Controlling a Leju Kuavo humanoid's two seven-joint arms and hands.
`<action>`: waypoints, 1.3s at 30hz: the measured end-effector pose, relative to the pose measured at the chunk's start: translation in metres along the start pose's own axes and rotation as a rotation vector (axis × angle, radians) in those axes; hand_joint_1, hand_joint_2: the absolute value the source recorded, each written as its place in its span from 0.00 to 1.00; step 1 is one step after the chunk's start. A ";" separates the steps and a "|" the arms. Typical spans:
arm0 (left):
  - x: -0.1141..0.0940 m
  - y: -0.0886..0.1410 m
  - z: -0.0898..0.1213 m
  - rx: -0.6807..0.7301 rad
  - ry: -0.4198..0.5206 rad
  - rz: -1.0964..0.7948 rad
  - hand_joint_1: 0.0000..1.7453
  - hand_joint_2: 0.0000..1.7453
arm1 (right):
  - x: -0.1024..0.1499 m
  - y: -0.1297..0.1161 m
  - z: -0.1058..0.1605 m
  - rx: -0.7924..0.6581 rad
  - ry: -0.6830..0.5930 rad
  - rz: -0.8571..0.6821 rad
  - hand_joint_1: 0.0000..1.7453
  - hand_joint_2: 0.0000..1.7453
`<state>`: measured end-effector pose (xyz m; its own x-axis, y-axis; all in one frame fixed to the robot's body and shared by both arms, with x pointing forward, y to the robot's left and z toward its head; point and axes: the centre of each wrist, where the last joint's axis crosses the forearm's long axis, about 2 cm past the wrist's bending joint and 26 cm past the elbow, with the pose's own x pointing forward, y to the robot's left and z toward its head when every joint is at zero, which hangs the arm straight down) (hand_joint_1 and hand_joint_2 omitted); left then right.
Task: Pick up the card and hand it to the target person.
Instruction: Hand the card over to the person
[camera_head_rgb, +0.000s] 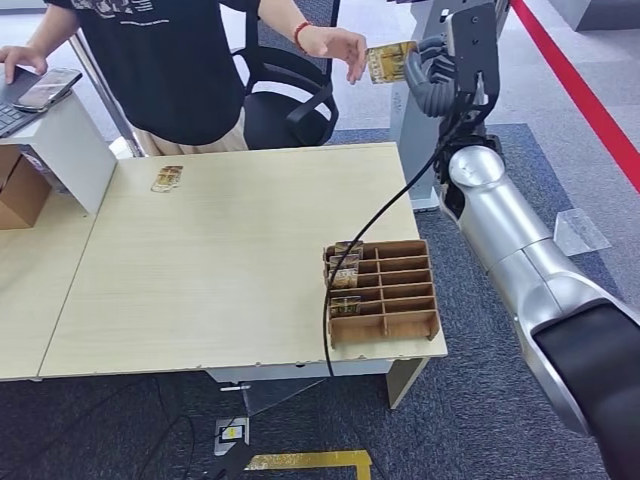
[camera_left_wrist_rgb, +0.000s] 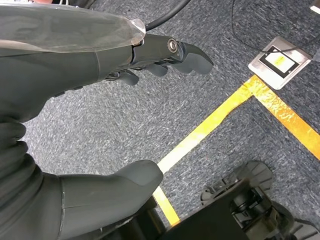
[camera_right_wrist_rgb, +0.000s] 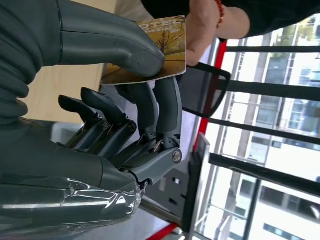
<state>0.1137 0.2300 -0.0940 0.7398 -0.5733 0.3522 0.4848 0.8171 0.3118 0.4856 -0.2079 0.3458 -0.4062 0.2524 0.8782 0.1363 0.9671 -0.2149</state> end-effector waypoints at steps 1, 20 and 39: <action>0.000 0.000 0.000 -0.001 0.001 0.000 0.00 1.00 | -0.003 0.005 0.002 0.003 0.029 0.002 1.00 1.00; -0.001 -0.001 0.000 0.000 0.008 0.011 0.00 1.00 | -0.028 0.043 0.020 0.053 0.231 0.045 1.00 1.00; -0.002 -0.002 0.001 0.009 0.011 0.016 0.00 1.00 | -0.037 0.044 0.024 0.059 0.268 0.062 0.00 1.00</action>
<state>0.1113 0.2297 -0.0945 0.7521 -0.5598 0.3478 0.4692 0.8254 0.3140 0.4852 -0.1741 0.2941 -0.1441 0.3016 0.9425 0.0978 0.9521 -0.2897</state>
